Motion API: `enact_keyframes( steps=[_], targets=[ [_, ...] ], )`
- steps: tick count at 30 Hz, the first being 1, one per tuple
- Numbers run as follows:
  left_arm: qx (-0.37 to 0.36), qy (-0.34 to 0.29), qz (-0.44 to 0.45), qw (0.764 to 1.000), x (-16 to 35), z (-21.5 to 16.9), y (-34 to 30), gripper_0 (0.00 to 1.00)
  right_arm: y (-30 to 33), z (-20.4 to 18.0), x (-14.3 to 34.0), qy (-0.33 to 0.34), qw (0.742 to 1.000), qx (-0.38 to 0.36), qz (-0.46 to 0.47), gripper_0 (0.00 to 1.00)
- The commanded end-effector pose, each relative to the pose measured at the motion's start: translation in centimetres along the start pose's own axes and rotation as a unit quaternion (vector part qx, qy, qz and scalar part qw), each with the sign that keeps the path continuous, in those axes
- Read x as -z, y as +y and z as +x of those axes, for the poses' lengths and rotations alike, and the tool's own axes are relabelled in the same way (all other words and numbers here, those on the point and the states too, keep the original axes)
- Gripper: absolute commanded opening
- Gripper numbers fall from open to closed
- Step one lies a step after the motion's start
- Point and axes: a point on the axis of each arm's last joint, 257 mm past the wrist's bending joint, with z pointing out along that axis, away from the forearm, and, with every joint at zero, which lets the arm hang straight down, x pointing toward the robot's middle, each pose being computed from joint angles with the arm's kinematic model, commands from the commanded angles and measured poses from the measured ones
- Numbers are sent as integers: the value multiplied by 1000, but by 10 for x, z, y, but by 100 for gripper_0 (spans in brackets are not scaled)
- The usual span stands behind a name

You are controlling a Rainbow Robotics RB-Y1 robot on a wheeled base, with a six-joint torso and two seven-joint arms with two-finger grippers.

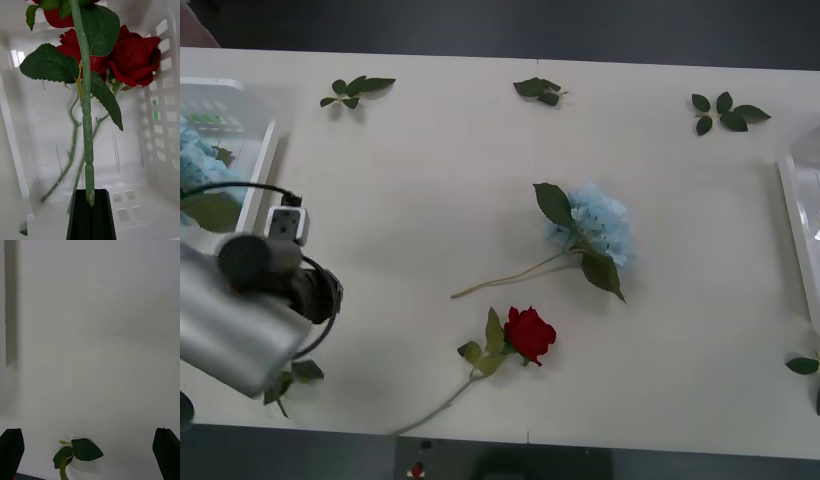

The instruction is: Put the red flowers into the right box and the blue flowers into the left box

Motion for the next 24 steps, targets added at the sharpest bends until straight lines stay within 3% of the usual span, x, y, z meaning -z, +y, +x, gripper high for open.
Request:
enact_keyframes(
  steps=[1,5,10,12,13,14,16,19,24],
  targets=[
    [-24,-22,96,995,24,-35,-28,100,-24,-12,14,-24,999,-2,35,0],
    [-83,-47,200,975,31,-48,-67,100,-34,-5,9,-28,999,-3,47,0],
    [-153,-91,338,924,38,-51,-129,100,-37,2,-2,-28,998,-2,56,3],
    [-164,-96,393,900,45,-46,-150,100,-39,2,-3,-32,998,-4,60,20],
    [-182,-97,429,880,49,-39,-162,100,-41,2,-3,-34,997,-5,62,49],
    [-190,-99,440,872,50,-36,-165,100,-41,2,-3,-36,997,-6,62,61],
    [-228,-103,463,850,50,-23,-172,100,-41,2,-4,-36,997,-6,62,99],
    [-286,-106,480,822,46,-3,-176,100,-38,1,-4,-36,998,-6,57,100],
    [-353,-111,473,800,38,17,-182,100,-33,-1,-4,-40,998,-3,50,100]
  ],
)
